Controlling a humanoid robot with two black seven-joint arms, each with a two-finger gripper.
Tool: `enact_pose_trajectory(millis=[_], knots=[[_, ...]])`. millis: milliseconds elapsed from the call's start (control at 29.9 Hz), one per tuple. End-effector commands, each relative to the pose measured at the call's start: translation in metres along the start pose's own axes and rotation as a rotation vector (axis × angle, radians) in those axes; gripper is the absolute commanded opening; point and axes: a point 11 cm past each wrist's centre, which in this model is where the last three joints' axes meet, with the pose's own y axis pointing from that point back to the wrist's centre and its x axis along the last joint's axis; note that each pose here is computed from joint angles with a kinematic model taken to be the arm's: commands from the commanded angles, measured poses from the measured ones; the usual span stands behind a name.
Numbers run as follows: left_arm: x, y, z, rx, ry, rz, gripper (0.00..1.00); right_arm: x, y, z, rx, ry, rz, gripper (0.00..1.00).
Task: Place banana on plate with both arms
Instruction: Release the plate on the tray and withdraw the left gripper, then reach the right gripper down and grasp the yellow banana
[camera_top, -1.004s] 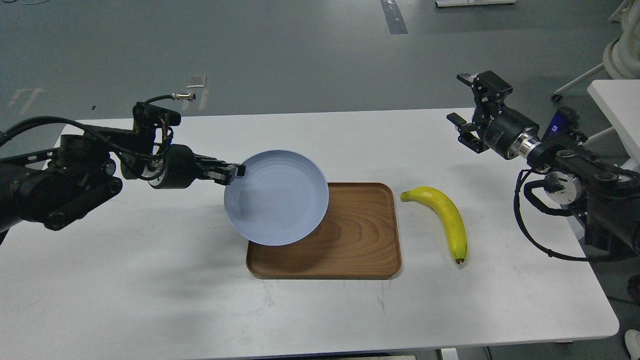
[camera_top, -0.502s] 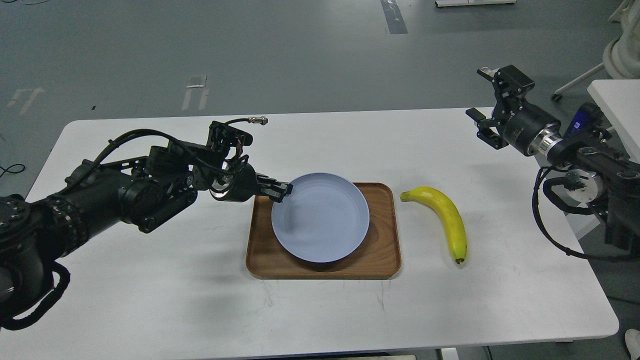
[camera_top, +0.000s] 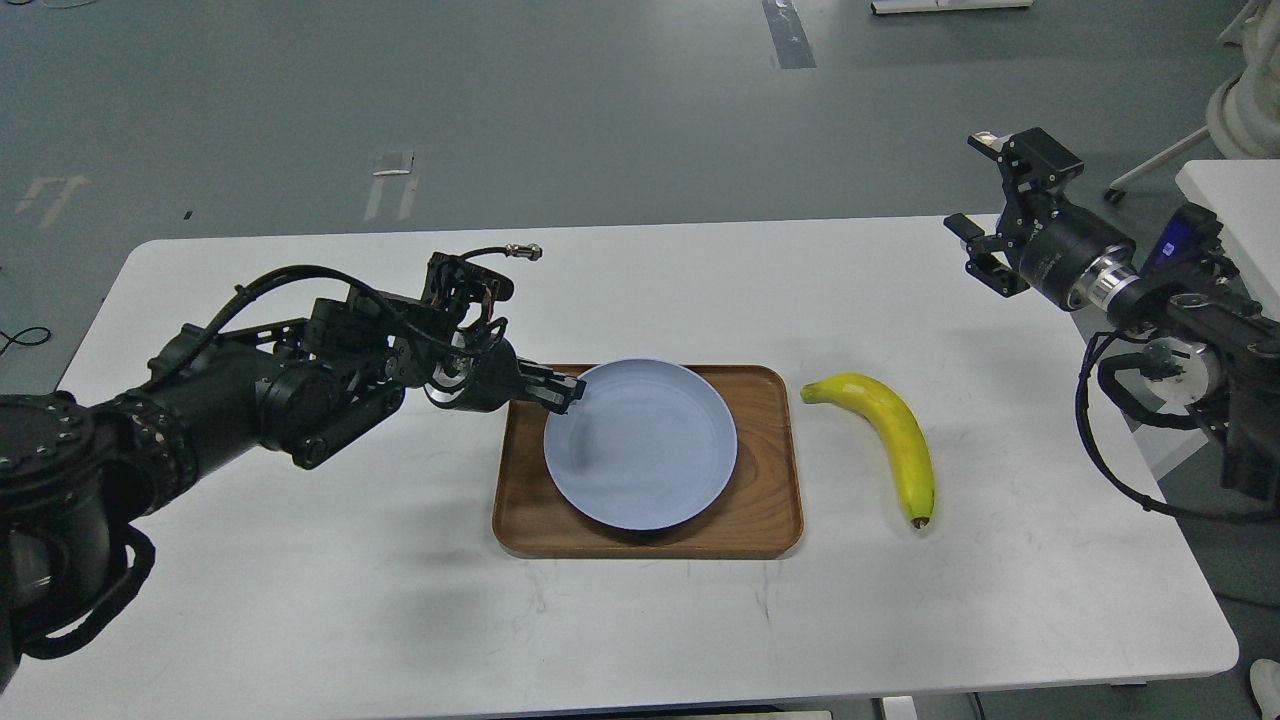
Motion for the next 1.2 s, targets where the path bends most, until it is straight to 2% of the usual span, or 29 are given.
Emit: enact_pose_trajectory(millis=[0, 167, 301, 435, 502, 636, 770, 937, 1171], knots=[[0.006, -0.004, 0.01, -0.035, 0.028, 0.022, 0.97, 0.0, 0.0, 0.001, -0.001, -0.001, 0.0, 1.0], [0.049, 0.015, 0.018, -0.115, 0.186, 0.169, 0.98, 0.0, 0.0, 0.001, -0.001, -0.001, 0.0, 1.0], [0.086, 0.061, -0.009, -0.273, 0.626, 0.457, 0.98, 0.0, 0.0, -0.001, 0.0, 0.003, -0.002, 1.0], [0.094, 0.096, -0.038, -0.405, 0.933, 0.617, 0.98, -0.002, 0.001, -0.004, -0.002, 0.013, -0.019, 1.0], [0.078, 0.133, -0.08, -0.432, 1.106, 0.749, 0.98, -0.002, 0.003, -0.016, 0.008, 0.029, -0.048, 1.0], [0.043, 0.159, -0.119, -0.436, 1.256, 0.886, 0.98, -0.009, 0.003, -0.027, -0.029, 0.126, -0.123, 1.0], [-0.003, 0.183, -0.153, -0.47, 1.414, 1.062, 0.98, -0.024, 0.009, -0.033, -0.152, 0.384, -0.286, 1.0], [-0.029, 0.18, -0.16, -0.476, 1.486, 1.102, 0.98, -0.042, 0.023, -0.034, -0.263, 0.699, -0.491, 1.0], [-0.029, 0.172, -0.153, -0.5, 1.495, 1.081, 0.98, -0.046, 0.039, -0.015, -0.468, 1.163, -0.739, 1.0]])
